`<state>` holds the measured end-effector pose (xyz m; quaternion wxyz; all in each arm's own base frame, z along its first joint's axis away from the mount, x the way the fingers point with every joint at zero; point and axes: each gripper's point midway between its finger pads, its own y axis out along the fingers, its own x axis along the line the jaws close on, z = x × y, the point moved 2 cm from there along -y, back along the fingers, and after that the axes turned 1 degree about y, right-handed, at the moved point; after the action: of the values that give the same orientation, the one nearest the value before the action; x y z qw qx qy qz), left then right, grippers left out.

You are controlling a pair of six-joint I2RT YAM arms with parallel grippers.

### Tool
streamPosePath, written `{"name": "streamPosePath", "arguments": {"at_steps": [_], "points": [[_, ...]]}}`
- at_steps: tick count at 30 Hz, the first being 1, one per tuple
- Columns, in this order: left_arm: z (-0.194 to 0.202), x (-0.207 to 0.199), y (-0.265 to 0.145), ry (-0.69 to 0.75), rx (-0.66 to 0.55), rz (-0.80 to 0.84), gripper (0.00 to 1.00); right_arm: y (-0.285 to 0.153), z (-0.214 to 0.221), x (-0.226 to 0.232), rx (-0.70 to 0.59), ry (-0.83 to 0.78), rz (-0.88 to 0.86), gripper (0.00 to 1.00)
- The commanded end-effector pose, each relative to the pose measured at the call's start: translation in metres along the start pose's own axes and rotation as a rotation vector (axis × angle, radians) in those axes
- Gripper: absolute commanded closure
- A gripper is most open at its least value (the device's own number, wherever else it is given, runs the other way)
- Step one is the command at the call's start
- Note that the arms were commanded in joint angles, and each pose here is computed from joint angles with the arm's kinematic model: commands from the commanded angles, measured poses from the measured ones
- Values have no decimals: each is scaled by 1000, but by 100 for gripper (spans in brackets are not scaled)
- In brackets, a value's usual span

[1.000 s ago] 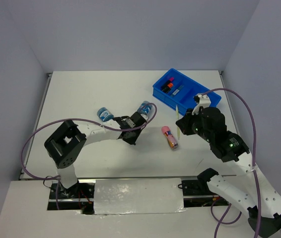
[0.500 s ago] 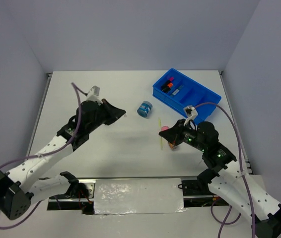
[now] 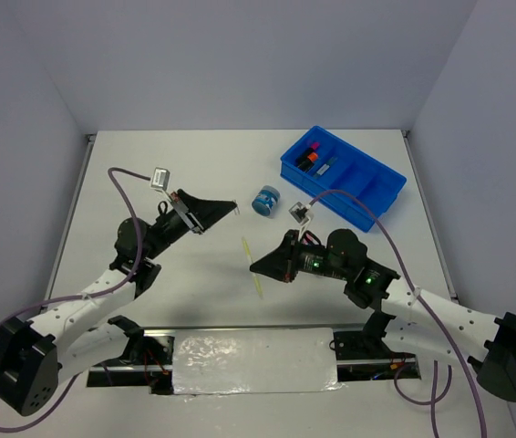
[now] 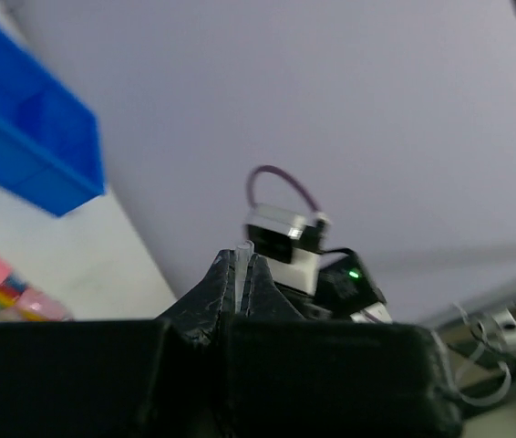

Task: Sort the stationery into containers
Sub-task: Close the pen cap on the pen.

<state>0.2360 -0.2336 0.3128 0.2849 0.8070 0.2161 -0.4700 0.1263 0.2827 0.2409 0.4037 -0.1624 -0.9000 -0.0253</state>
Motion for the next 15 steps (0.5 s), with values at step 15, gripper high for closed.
{"name": "streamPosePath", "arguments": {"at_steps": [15], "points": [[6, -74, -37, 212, -3, 363, 100, 9, -27, 52, -127, -122, -131, 100]]}}
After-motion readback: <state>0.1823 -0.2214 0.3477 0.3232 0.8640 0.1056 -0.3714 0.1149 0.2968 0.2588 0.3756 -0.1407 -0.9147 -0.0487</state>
